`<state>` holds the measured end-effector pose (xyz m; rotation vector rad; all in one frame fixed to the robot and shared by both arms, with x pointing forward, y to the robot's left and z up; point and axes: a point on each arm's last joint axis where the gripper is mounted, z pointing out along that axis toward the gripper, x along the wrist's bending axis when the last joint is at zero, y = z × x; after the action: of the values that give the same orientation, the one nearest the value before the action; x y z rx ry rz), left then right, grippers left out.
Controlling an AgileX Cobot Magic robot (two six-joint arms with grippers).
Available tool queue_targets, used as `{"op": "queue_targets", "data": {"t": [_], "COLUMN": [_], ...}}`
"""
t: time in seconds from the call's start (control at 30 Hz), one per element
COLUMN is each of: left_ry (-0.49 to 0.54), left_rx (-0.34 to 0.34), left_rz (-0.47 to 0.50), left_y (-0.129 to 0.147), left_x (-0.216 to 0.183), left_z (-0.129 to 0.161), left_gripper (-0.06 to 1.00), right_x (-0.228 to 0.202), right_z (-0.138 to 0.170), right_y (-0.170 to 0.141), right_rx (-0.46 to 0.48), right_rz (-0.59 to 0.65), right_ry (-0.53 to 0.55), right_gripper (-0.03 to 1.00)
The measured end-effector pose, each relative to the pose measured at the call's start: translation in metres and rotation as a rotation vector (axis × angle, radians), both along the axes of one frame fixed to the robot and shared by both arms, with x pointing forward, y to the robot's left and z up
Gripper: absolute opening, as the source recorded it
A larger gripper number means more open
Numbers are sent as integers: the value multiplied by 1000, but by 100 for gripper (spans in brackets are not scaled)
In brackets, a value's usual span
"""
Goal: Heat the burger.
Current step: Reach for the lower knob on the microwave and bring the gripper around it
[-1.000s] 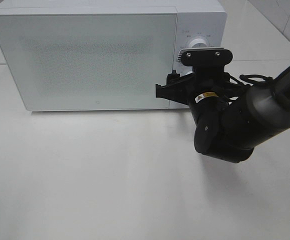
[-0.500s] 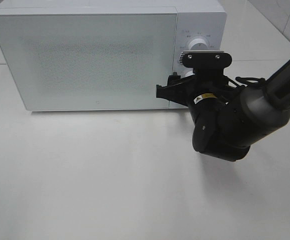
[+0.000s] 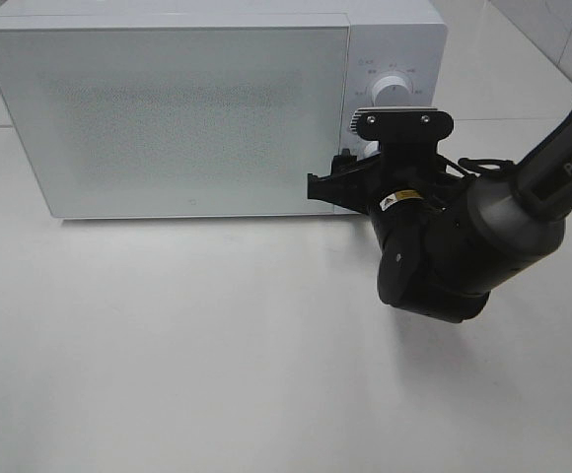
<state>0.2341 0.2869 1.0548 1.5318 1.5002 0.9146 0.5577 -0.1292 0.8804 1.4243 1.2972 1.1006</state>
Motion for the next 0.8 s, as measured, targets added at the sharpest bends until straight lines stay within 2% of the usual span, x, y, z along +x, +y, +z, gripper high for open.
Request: {"op": "queue_targets", "data": {"t": [0.2, 0.23, 0.27, 0.33, 0.4, 0.8], "left_ry": [0, 0, 0, 0, 0, 0], "left_rx": [0, 0, 0, 0, 0, 0], "left_rz": [0, 0, 0, 0, 0, 0], "left_y": [0, 0, 0, 0, 0, 0], "left_x": [0, 0, 0, 0, 0, 0], "left_z": [0, 0, 0, 0, 0, 0], "left_gripper": [99, 99, 99, 99, 99, 99], "right_x": [0, 0, 0, 0, 0, 0], "right_z": [1, 1, 1, 1, 1, 1], "right_y": [0, 0, 0, -1, -1, -1], "right_rx": [-2, -2, -2, 0, 1, 0], "right_rz": [-1, -1, -1, -10, -12, -10], "right_ry": [-11, -12, -12, -14, -15, -15], "right_gripper": [64, 59, 59, 45, 43, 43]}}
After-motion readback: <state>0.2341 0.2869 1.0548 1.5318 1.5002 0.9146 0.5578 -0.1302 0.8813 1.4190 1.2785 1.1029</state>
